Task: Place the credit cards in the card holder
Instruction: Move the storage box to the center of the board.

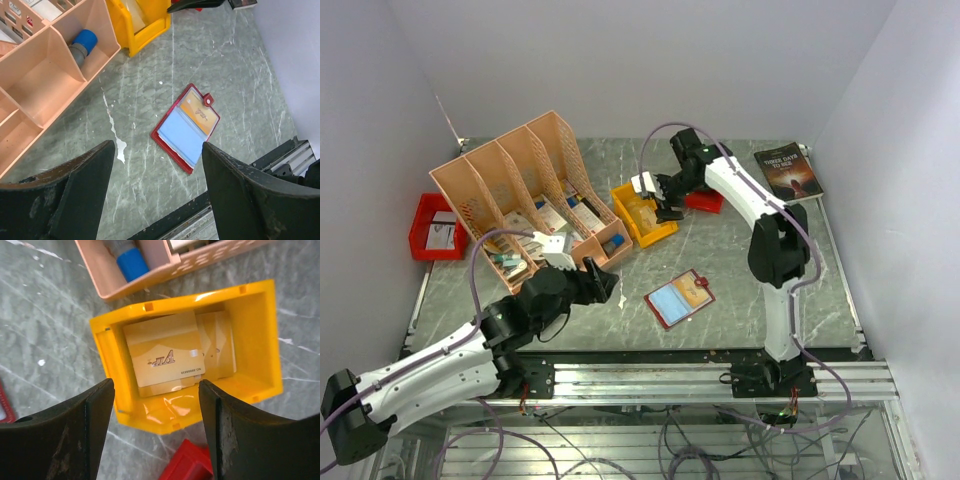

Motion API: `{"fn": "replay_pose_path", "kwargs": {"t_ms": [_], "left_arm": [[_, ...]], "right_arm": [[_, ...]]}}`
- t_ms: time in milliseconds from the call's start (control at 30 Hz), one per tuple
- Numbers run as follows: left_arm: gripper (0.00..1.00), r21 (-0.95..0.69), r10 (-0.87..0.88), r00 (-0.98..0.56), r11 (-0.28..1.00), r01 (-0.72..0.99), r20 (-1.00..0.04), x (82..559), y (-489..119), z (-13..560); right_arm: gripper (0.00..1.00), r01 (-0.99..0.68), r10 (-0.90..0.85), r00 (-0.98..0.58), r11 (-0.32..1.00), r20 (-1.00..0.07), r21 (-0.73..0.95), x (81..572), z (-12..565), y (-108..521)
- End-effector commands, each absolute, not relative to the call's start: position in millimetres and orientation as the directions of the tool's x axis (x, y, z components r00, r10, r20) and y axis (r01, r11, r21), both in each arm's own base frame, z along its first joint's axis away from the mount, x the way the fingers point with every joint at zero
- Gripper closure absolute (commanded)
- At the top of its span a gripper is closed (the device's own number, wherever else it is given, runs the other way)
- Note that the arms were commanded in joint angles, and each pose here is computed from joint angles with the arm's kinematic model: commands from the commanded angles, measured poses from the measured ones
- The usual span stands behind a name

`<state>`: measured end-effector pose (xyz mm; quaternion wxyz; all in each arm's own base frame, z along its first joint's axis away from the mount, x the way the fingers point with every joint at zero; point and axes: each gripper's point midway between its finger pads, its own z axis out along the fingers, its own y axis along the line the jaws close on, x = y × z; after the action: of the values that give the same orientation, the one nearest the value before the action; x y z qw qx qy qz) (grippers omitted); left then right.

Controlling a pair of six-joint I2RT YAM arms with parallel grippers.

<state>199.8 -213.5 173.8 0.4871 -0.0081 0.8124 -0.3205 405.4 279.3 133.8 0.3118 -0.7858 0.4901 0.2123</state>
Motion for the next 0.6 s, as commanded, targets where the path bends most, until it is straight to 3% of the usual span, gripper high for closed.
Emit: {"fn": "replay_pose_path", "kwargs": {"t_ms": [0, 567], "left_arm": [[0.19, -0.568, -0.37, -0.519, 0.768, 0.296, -0.77, 199, -213, 172], [0.2, -0.589, -0.386, -0.524, 0.751, 0.3, -0.759, 194, -212, 156]], "right_arm": [[0.32, -0.915, -0.691, 0.404, -0.294, -0.6, -0.278, 429, 115, 286], [0.33, -0.94, -0.762, 0.326, -0.2, -0.56, -0.276, 460, 75, 304]]}}
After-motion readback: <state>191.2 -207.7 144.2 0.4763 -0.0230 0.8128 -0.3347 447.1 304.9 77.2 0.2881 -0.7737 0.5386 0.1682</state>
